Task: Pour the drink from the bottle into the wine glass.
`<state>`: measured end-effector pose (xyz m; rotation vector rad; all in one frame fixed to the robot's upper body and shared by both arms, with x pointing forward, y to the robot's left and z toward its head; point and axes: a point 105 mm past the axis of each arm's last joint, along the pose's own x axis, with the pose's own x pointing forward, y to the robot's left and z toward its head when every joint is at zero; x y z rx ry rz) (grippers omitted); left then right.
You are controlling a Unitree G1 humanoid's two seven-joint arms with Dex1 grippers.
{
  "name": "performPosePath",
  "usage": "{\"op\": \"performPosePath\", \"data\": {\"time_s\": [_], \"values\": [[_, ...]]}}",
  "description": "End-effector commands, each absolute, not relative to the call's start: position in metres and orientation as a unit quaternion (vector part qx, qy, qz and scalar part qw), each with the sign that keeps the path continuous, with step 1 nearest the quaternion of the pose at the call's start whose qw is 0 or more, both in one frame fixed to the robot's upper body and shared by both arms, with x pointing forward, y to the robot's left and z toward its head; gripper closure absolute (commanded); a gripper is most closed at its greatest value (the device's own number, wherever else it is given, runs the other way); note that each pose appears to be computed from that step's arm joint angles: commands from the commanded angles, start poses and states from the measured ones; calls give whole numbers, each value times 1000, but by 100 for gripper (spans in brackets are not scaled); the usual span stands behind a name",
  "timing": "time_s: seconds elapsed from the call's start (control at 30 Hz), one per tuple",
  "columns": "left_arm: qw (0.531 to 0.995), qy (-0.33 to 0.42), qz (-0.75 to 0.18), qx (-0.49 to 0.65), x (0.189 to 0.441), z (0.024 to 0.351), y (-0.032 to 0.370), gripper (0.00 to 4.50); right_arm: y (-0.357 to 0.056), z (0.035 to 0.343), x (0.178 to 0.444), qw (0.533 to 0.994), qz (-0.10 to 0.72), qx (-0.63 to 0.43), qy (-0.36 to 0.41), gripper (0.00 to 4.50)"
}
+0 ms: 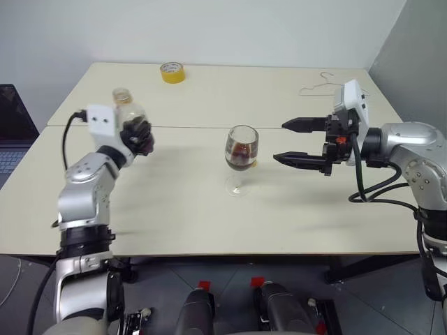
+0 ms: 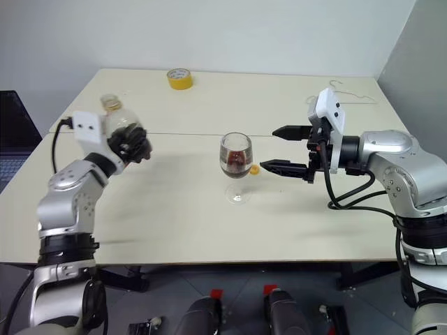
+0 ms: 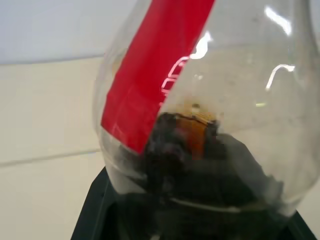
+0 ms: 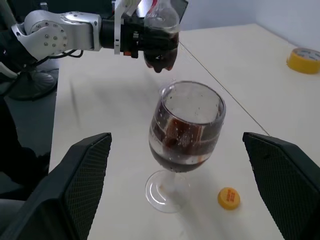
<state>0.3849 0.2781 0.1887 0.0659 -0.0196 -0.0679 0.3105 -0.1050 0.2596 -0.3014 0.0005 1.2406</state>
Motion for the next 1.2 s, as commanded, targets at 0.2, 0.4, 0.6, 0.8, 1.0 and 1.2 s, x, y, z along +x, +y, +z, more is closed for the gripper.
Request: {"op": "performPosePath", "data": {"time_s": [0.2, 0.4, 0.6, 0.8, 1.0, 1.2], "values": [[999, -5, 33, 4, 374, 174, 301, 273, -78, 289, 295, 758, 626, -173, -60, 0], [998, 23, 51, -24, 374, 141, 303, 273, -74, 293, 291, 747, 635, -187, -64, 0], [998, 30, 51, -21, 377, 130, 298, 273, -72, 295, 289, 744, 637, -191, -65, 0], [998, 27, 55, -8, 374, 134, 301, 85, -72, 294, 288, 746, 634, -193, -63, 0], [998, 19, 53, 2, 371, 143, 303, 4, -72, 294, 288, 747, 634, -192, -63, 0], [1000, 7, 24, -3, 366, 151, 296, 4, -71, 294, 289, 745, 635, -192, -64, 0]]}}
